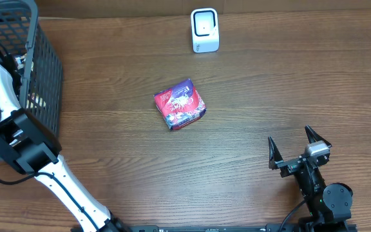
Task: Scan the item barcode
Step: 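Reach the left gripper into the basket and grasp the yellow snack bag, then place the yellow snack bag left of the purple pack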
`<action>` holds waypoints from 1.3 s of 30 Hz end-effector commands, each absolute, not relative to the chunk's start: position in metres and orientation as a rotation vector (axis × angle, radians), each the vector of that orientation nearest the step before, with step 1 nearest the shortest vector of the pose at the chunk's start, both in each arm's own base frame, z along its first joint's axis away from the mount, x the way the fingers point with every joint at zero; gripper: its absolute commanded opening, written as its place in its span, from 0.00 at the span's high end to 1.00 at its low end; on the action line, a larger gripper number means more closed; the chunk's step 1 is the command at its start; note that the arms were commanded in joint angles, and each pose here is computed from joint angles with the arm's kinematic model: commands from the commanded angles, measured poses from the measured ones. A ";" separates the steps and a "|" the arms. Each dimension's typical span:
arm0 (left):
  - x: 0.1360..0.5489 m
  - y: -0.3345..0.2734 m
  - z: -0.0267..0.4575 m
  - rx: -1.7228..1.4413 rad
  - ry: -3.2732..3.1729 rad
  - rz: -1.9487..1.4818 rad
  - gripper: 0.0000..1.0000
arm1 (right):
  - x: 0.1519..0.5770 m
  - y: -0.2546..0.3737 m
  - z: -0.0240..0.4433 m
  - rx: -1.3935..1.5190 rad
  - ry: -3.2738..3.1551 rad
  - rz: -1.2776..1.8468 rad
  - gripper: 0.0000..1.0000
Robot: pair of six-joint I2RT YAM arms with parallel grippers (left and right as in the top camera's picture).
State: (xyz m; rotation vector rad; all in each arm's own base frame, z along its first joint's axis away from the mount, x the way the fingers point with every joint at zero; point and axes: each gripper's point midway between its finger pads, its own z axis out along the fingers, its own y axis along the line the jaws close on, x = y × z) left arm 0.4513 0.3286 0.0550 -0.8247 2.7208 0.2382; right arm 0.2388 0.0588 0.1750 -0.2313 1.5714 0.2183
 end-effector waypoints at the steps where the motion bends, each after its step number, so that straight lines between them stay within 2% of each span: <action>1: 0.465 0.327 0.098 -0.829 2.638 0.181 0.96 | 0.238 0.061 0.173 -0.237 1.569 0.228 0.00; 5: 0.467 0.318 0.173 -0.836 2.526 0.140 0.96 | 0.238 0.061 0.173 -0.237 1.569 0.228 0.00; 11: 0.448 0.294 0.295 -0.838 2.302 0.106 0.96 | 0.238 0.061 0.173 -0.237 1.569 0.228 0.00; 17: 0.434 0.189 0.398 -0.540 2.136 -0.387 0.96 | 0.238 0.061 0.173 -0.237 1.569 0.228 0.00; 20: 0.418 0.130 0.426 -0.369 2.108 -0.651 0.96 | 0.238 0.061 0.173 -0.237 1.569 0.228 0.00; 23: 0.409 0.085 0.431 -0.231 2.130 -0.793 0.96 | 0.238 0.061 0.173 -0.237 1.569 0.228 0.00; 32: 0.425 -0.030 0.404 0.191 2.232 -0.935 0.96 | 0.238 0.061 0.173 -0.237 1.569 0.228 0.00; 39: 0.431 -0.080 0.316 0.264 2.579 -0.767 0.96 | 0.238 0.061 0.173 -0.237 1.569 0.228 0.00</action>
